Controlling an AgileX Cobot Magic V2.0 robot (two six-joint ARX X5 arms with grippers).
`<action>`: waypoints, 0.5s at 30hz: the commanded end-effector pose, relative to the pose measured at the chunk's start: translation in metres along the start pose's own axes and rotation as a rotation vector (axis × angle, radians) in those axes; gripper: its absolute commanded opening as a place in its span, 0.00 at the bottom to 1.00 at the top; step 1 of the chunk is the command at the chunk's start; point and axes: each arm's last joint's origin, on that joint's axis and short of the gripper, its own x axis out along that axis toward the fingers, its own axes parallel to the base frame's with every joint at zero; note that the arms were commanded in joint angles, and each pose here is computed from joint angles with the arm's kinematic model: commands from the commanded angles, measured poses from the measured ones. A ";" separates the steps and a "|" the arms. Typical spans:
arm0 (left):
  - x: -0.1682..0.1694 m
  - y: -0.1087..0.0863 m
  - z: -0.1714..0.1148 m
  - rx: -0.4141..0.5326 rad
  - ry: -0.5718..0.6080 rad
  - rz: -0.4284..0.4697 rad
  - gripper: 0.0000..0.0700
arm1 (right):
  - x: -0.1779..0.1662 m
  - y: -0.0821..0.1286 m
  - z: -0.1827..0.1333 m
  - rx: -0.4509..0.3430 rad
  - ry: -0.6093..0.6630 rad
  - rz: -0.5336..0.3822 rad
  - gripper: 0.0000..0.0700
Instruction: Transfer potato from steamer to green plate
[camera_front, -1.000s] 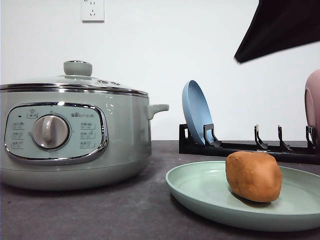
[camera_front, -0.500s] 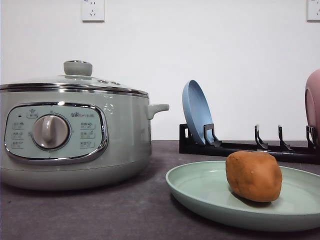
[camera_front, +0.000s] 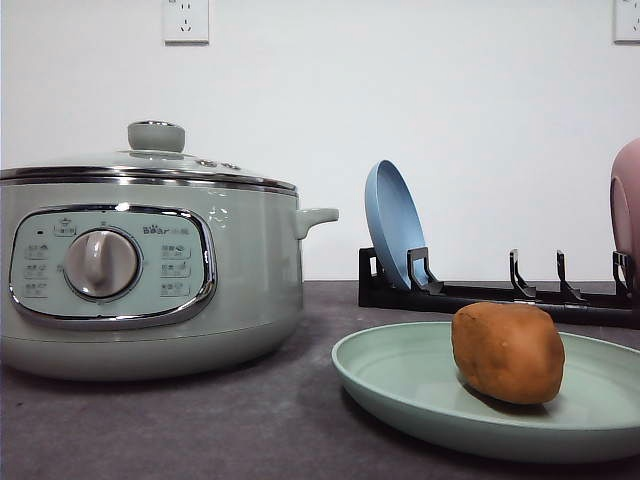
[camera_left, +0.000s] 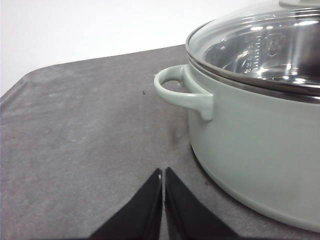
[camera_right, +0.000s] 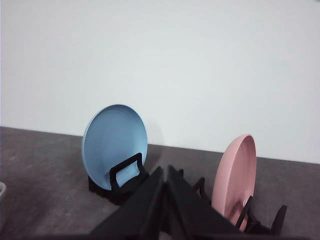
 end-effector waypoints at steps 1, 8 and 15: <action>0.001 -0.001 -0.007 -0.009 0.038 -0.006 0.00 | 0.000 0.000 -0.010 -0.009 -0.013 -0.002 0.00; 0.001 -0.001 -0.007 -0.009 0.038 -0.006 0.00 | -0.003 0.000 -0.050 -0.004 -0.004 -0.002 0.00; 0.001 -0.001 -0.007 -0.009 0.038 -0.006 0.00 | -0.004 0.001 -0.074 0.004 0.027 -0.003 0.00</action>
